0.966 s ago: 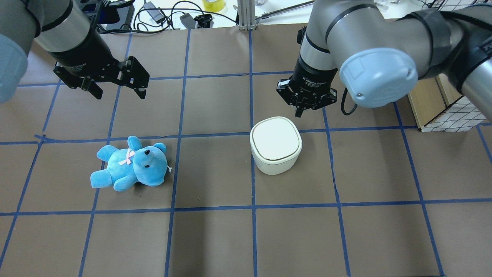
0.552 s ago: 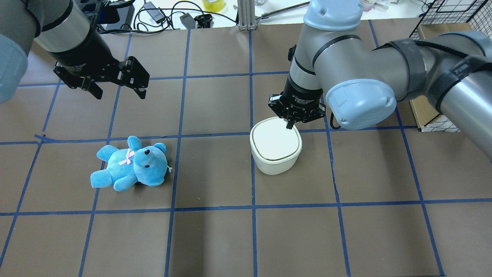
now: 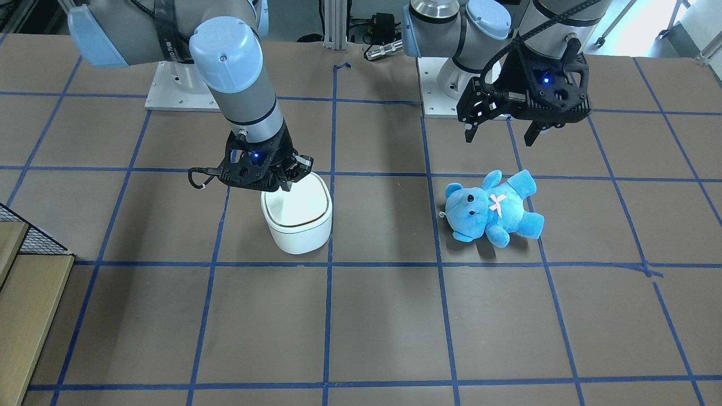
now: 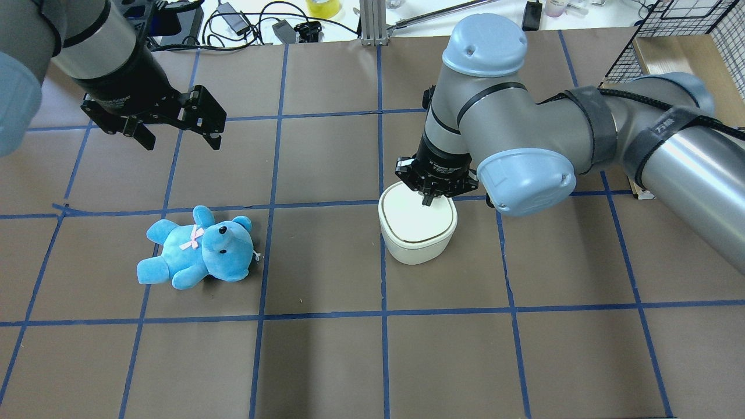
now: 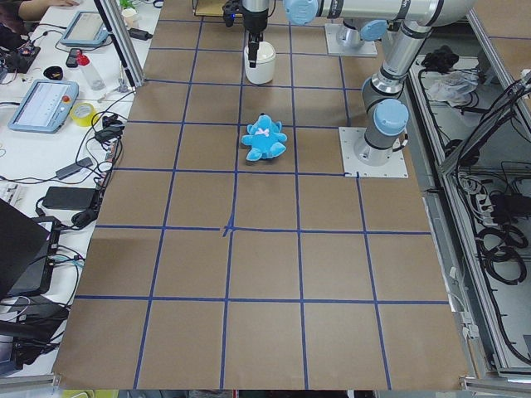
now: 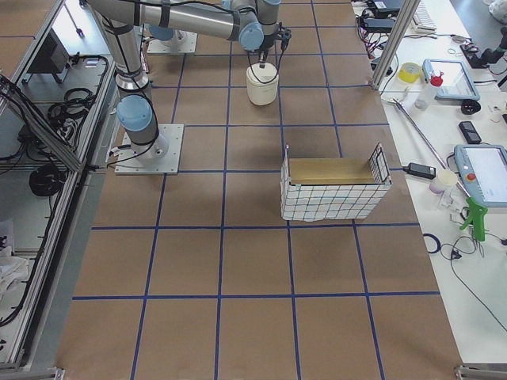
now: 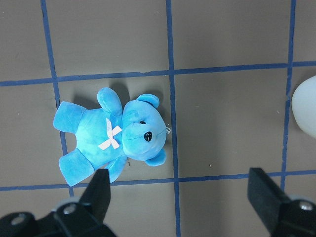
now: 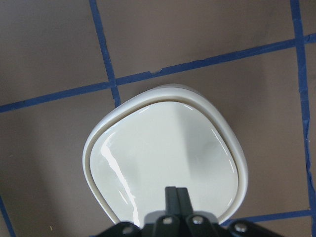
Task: Open trash can with right arm
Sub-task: 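Press the right gripper down on the lid's far edge to pop it open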
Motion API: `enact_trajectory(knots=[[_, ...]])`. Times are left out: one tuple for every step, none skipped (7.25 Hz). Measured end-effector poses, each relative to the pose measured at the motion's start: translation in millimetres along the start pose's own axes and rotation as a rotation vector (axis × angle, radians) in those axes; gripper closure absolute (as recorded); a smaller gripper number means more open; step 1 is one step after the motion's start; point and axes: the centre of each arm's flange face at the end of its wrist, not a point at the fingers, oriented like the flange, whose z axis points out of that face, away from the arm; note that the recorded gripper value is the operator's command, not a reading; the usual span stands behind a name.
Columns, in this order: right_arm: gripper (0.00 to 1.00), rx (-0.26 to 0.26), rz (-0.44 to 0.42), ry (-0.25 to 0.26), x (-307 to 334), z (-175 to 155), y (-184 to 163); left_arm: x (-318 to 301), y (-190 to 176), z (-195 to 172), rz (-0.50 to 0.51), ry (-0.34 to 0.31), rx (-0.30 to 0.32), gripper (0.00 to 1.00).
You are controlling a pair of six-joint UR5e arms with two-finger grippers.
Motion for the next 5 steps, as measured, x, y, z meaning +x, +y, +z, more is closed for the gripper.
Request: enact_trajectory(knots=[[1.0, -0.002, -0.003, 0.004, 0.1, 3.1, -1.2, 0.0, 0.0, 0.0, 0.0, 0.0, 0.0, 0.0], [1.0, -0.004, -0.002, 0.011, 0.8, 5.9, -2.4, 0.0, 0.0, 0.0, 0.0, 0.0, 0.0, 0.0], [1.0, -0.006, 0.001, 0.019, 2.0, 8.8, -4.2, 0.0, 0.0, 0.0, 0.0, 0.0, 0.0, 0.0], [1.0, -0.01, 0.006, 0.027, 3.7, 12.9, -5.9, 0.0, 0.0, 0.0, 0.0, 0.0, 0.0, 0.0], [1.0, -0.019, 0.011, 0.034, 5.9, 19.3, -6.2, 0.0, 0.0, 0.0, 0.0, 0.0, 0.0, 0.0]])
